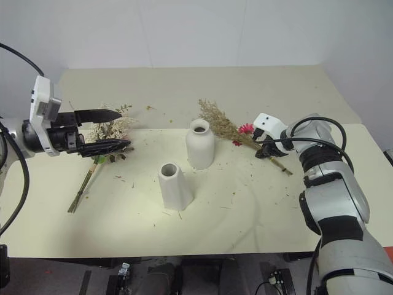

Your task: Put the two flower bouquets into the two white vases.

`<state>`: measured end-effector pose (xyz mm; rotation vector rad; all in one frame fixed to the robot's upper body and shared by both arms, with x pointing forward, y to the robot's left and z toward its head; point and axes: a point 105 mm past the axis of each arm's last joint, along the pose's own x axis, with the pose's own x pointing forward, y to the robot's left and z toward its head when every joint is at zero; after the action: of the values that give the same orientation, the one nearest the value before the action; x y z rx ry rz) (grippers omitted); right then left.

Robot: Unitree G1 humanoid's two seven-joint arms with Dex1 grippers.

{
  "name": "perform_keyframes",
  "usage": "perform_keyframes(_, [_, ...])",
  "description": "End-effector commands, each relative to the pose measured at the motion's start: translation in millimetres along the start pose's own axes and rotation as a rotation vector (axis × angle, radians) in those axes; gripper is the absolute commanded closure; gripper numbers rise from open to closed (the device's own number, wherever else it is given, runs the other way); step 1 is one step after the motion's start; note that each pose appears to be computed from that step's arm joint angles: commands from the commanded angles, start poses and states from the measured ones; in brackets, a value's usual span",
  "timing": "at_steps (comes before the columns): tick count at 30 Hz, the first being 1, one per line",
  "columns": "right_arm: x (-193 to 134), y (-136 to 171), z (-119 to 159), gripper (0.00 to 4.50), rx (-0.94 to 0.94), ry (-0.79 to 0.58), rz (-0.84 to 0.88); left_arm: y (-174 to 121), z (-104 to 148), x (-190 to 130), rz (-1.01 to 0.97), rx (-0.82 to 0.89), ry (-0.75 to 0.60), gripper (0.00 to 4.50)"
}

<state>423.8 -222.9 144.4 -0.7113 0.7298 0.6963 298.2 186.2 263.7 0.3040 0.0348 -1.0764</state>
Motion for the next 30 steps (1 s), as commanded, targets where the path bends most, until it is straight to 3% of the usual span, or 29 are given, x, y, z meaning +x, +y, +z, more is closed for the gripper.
perform_keyframes(1, [-9.3, -9.9, 14.1, 3.98, 0.012, -0.056, -0.047, -0.5, 11.8, -6.7, 0.007, 0.031, -0.021, 0.0])
perform_keyframes(3, [-10.7, -12.0, 13.9, 4.48, 0.046, -0.071, -0.058, -2.2, 9.7, -5.5, -0.002, 0.032, -0.014, 0.0])
perform_keyframes(7, [-18.4, -21.3, 15.1, 4.48, 0.148, -0.123, -0.107, -2.3, 9.1, -4.5, -0.011, 0.026, -0.015, 0.0])
perform_keyframes(12, [-49.1, -51.7, 35.6, 4.48, 0.303, -0.312, -0.289, -0.4, 11.0, -5.2, -0.019, 0.026, -0.017, 0.0])
perform_keyframes(16, [-118.5, -74.1, 99.9, 4.48, 0.406, -0.863, -0.393, 0.0, 13.6, -4.0, -0.043, 0.015, -0.025, 0.0])
perform_keyframes(18, [-141.0, -67.5, 122.1, 4.48, 0.425, -1.059, -0.364, 0.7, 14.2, -2.6, -0.057, 0.006, -0.024, 0.0])
perform_keyframes(22, [-160.6, -33.9, 156.4, 4.48, 0.405, -1.298, -0.238, 2.6, 14.5, -0.7, -0.088, -0.01, -0.009, 0.0])
perform_keyframes(26, [-161.2, 5.5, 177.5, 4.48, 0.345, -1.397, -0.142, 7.8, 16.6, -0.2, -0.101, -0.018, -0.007, 0.0])
perform_keyframes(30, [-151.1, 33.7, 184.9, 4.48, 0.332, -1.408, -0.085, 9.2, 16.7, 0.8, -0.112, -0.015, 0.0, 0.0])
